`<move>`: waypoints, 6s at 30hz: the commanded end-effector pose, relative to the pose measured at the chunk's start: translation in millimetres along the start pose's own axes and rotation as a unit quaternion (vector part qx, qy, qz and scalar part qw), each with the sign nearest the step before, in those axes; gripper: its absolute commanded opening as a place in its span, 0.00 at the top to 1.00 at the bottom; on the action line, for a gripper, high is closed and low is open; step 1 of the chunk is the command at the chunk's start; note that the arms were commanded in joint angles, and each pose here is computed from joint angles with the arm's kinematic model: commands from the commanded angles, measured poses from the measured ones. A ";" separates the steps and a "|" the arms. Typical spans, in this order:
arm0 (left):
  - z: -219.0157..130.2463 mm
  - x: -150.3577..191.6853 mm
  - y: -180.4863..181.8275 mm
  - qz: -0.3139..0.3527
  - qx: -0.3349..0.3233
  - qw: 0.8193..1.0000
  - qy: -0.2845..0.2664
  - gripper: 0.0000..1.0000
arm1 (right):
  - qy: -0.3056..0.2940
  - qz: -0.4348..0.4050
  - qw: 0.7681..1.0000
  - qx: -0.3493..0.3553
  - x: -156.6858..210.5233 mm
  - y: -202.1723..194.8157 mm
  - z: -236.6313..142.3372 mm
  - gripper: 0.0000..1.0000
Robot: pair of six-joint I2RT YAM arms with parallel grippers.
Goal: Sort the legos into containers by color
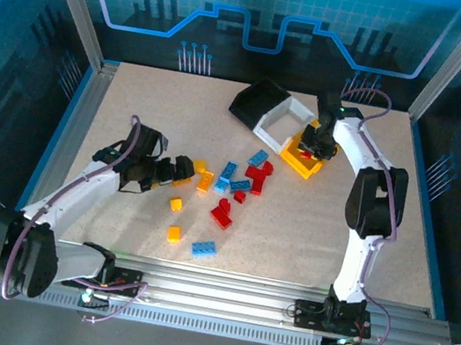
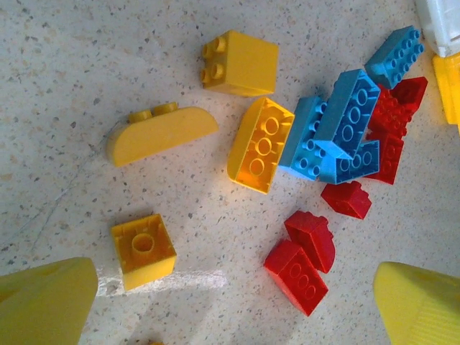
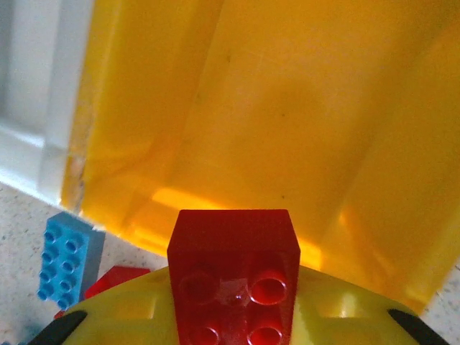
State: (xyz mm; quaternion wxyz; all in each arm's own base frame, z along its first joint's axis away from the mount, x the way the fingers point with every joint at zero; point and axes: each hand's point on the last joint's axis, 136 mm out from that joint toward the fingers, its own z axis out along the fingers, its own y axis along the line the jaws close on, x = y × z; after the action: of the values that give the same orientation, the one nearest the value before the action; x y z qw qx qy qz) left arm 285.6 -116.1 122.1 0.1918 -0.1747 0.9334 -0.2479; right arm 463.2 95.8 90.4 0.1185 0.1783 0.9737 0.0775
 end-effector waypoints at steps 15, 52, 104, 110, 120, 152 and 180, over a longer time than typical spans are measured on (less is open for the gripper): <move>-5.5 7.0 0.9 0.031 -0.005 0.999 0.016 0.01 | 0.017 0.010 1.000 0.004 -6.9 1.6 3.3 0.52; -10.1 16.0 2.8 0.024 0.007 1.000 0.013 0.01 | 0.096 -0.162 0.982 0.013 116.8 67.7 14.9 0.31; -8.2 8.6 7.6 0.016 -0.010 1.000 0.020 0.01 | 0.088 -0.144 0.985 0.025 77.7 66.8 45.3 0.65; -5.9 9.7 7.6 0.005 -0.003 1.000 0.017 0.01 | 0.064 -0.138 0.988 -0.001 76.4 71.1 10.9 0.66; -2.8 7.7 4.0 -0.008 0.007 1.000 0.016 0.01 | 0.019 -0.093 0.995 -0.016 38.9 35.6 -33.9 0.66; -0.9 5.4 23.7 -0.002 -0.064 0.998 0.028 0.01 | 0.017 -0.086 0.996 -0.027 30.6 17.9 -42.6 0.40; 69.3 -15.7 40.8 0.241 -0.153 0.947 0.148 0.30 | 0.074 -0.204 0.970 -0.109 145.5 88.2 -69.8 0.40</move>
State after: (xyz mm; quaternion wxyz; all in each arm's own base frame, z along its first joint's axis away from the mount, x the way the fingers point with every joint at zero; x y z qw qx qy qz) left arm 315.9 -103.1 48.8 0.0762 0.0352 0.9930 -0.0832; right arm 351.6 228.3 137.5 0.0815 -0.0457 0.9809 0.1706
